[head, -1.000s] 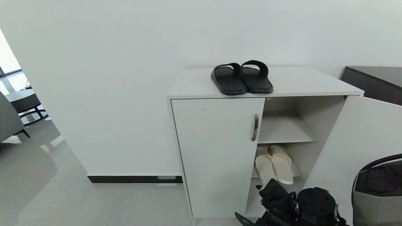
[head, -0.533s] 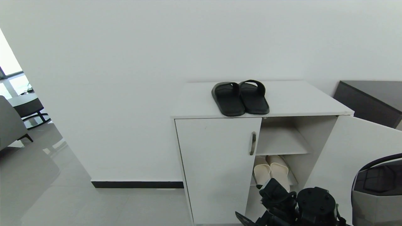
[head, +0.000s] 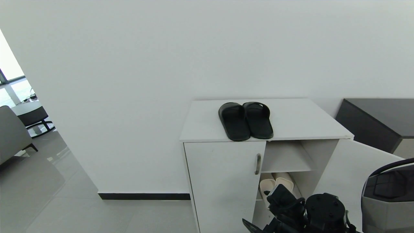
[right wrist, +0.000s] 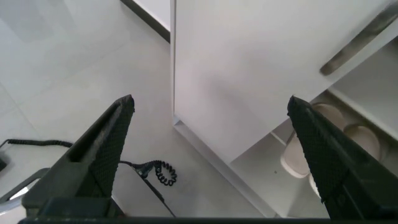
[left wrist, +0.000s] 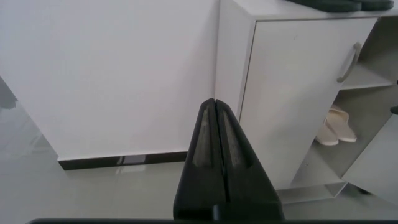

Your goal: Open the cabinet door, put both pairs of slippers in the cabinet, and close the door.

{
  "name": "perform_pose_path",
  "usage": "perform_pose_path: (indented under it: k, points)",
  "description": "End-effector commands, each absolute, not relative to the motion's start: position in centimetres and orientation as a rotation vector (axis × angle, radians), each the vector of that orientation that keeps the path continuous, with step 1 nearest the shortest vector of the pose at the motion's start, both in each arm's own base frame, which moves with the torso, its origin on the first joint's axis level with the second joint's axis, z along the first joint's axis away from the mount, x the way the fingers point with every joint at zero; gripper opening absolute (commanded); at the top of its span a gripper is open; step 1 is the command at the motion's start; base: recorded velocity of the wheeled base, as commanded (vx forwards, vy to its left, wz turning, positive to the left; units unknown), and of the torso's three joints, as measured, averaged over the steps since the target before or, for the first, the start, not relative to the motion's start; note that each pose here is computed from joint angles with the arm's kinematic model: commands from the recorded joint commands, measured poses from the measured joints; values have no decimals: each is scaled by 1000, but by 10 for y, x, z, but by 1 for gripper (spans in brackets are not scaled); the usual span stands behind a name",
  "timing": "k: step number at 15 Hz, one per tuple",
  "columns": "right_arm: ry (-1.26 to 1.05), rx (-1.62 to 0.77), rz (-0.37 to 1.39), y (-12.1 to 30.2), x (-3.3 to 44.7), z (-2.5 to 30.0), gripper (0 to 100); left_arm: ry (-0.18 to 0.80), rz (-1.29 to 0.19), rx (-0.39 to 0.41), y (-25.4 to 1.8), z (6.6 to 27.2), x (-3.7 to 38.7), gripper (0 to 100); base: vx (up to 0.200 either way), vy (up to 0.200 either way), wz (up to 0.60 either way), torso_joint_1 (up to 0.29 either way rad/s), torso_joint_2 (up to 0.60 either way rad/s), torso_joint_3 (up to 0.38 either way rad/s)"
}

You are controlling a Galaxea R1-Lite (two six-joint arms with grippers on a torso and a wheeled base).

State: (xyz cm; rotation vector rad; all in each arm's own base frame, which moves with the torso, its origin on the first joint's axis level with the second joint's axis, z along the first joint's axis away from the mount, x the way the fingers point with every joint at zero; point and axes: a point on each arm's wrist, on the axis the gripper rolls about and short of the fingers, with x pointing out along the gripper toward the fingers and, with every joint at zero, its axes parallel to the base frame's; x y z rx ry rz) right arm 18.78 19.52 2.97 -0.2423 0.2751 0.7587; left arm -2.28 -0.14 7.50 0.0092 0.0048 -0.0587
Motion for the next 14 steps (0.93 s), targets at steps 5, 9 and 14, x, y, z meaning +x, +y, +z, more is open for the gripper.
perform_pose_path:
  k: [5, 9, 14]
  points:
    - [284, -247, 759, 195, 188, 27, 100, 6, -58, 9, -1, 75, -23, 0, 0, 0, 0, 281, -590, -316]
    - [295, -243, 764, 196, 188, 24, 100, 6, -58, 9, -1, 75, -23, 0, 0, 0, 0, 212, -441, -233]
    - [249, -255, 708, 204, 181, 33, 100, 6, -58, 9, -1, 75, -23, 0, 0, 0, 0, 164, -336, -170]
